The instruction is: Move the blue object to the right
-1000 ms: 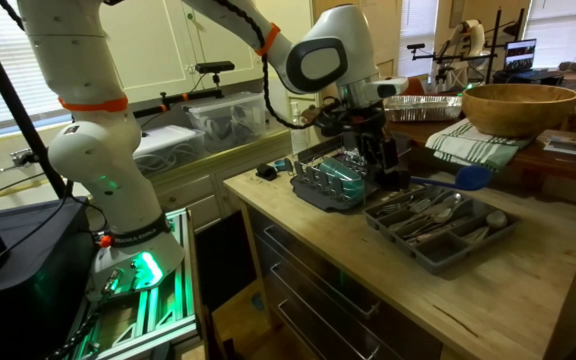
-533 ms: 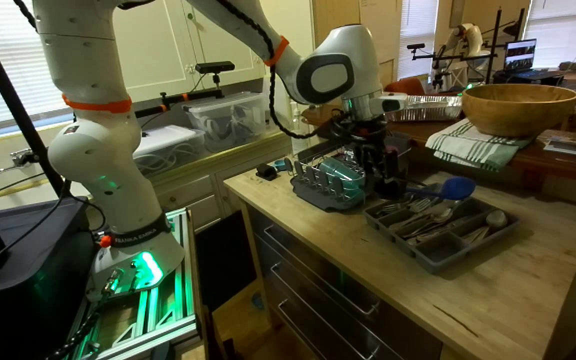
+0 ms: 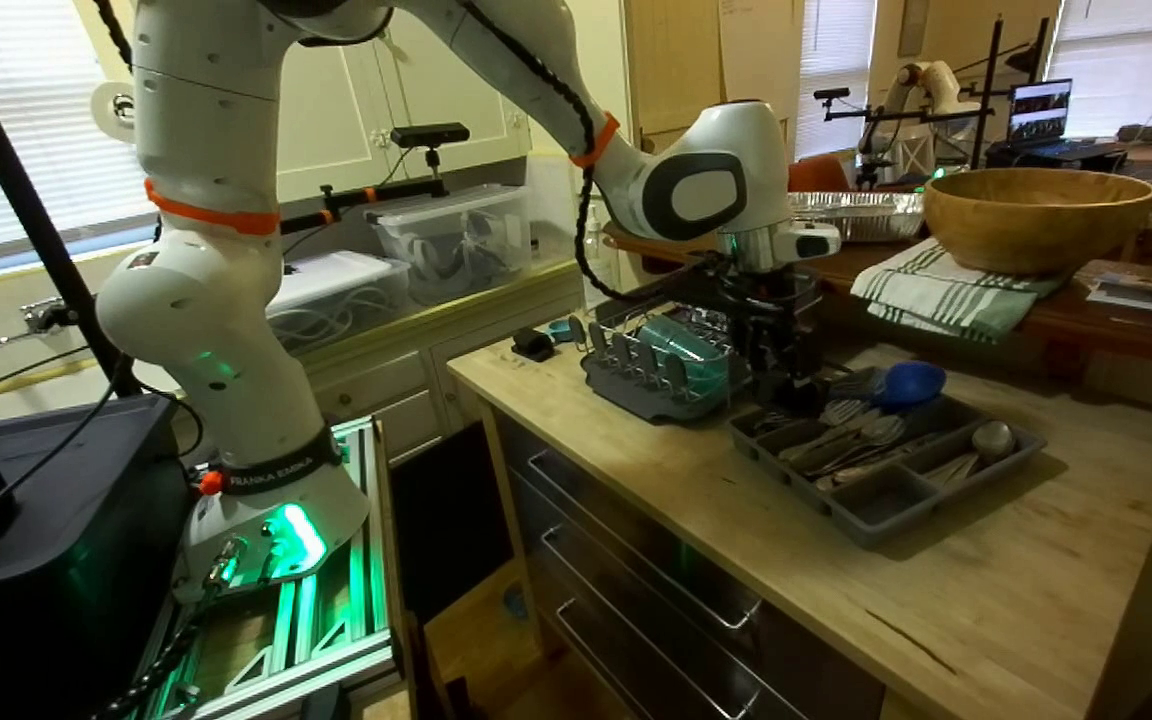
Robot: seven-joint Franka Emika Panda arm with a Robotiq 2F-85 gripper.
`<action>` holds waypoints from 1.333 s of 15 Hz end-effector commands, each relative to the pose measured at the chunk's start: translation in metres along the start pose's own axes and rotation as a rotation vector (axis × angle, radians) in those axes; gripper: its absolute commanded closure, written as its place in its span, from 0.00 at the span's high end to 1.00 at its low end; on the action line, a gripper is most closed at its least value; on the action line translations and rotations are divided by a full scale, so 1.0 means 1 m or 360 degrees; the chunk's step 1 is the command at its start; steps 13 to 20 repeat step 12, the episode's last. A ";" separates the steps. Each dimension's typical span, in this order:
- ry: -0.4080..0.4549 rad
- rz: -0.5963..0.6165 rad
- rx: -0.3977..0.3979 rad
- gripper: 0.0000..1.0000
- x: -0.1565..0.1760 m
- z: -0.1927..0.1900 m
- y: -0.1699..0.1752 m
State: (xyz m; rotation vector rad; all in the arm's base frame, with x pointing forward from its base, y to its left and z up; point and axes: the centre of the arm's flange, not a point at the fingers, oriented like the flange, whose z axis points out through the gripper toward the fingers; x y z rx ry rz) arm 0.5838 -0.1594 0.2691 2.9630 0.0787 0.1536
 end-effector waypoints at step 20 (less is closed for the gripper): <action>-0.0178 0.0097 -0.0017 1.00 0.010 -0.019 0.004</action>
